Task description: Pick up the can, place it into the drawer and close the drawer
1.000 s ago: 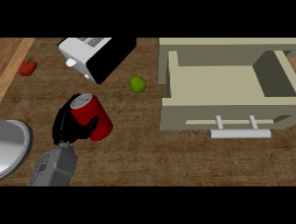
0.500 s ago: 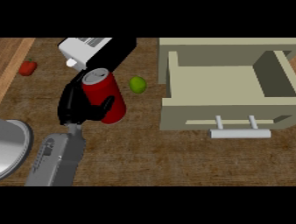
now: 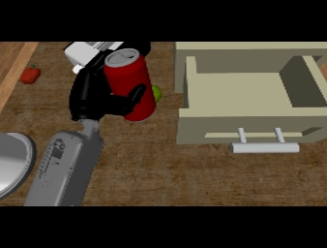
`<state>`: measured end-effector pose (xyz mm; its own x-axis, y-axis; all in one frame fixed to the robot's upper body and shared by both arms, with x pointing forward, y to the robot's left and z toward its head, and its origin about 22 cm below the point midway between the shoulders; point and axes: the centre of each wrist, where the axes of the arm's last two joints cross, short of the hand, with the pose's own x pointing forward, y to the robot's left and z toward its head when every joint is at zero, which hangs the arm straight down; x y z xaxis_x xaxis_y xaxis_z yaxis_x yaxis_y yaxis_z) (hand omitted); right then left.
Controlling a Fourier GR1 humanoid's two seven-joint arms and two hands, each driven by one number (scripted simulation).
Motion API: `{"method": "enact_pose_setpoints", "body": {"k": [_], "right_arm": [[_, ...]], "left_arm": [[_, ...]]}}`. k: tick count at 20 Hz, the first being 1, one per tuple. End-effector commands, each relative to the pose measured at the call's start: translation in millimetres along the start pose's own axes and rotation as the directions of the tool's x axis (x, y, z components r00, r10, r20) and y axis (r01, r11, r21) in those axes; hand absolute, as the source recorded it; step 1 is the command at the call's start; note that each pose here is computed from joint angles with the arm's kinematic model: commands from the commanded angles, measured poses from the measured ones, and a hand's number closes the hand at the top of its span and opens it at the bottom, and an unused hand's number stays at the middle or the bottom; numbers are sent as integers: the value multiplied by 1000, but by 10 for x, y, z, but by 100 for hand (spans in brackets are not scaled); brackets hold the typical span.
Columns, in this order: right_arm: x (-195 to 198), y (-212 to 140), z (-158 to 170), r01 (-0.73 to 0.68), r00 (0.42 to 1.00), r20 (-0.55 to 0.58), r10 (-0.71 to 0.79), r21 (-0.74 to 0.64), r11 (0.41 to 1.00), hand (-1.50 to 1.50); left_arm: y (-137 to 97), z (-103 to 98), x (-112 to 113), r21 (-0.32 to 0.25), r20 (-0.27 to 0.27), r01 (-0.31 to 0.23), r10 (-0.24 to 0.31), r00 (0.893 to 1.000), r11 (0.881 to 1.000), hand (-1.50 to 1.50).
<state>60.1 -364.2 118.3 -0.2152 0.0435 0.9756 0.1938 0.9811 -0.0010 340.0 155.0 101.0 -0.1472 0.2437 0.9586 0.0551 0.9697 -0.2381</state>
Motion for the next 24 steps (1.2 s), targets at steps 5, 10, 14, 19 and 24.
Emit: {"method": "enact_pose_setpoints", "body": {"k": [5, 10, 14, 19, 24], "right_arm": [[22, -85, -15, 4, 1000, -9, -4, 8, 1000, -150], [-99, 82, -78, 5, 1000, 0, -5, -3, 1000, -150], [-107, -67, 41, 28, 1000, -4, -28, 6, 1000, -150], [-92, 3, -109, 31, 1000, 4, -31, 20, 999, -150], [-25, 90, -153, 9, 1000, 9, -9, 41, 999, -150]], "left_arm": [[-332, -367, 417, -19, 8, 13, -13, 1000, 1000, 150], [-742, -443, 372, -22, 7, 40, -40, 999, 999, 150], [-1051, -515, 558, -38, 5, 34, -34, 999, 999, 150], [-1296, -727, 555, -25, 15, 74, -73, 997, 997, 150], [-1463, -807, 540, -32, 18, 76, -75, 997, 997, 150]]}}
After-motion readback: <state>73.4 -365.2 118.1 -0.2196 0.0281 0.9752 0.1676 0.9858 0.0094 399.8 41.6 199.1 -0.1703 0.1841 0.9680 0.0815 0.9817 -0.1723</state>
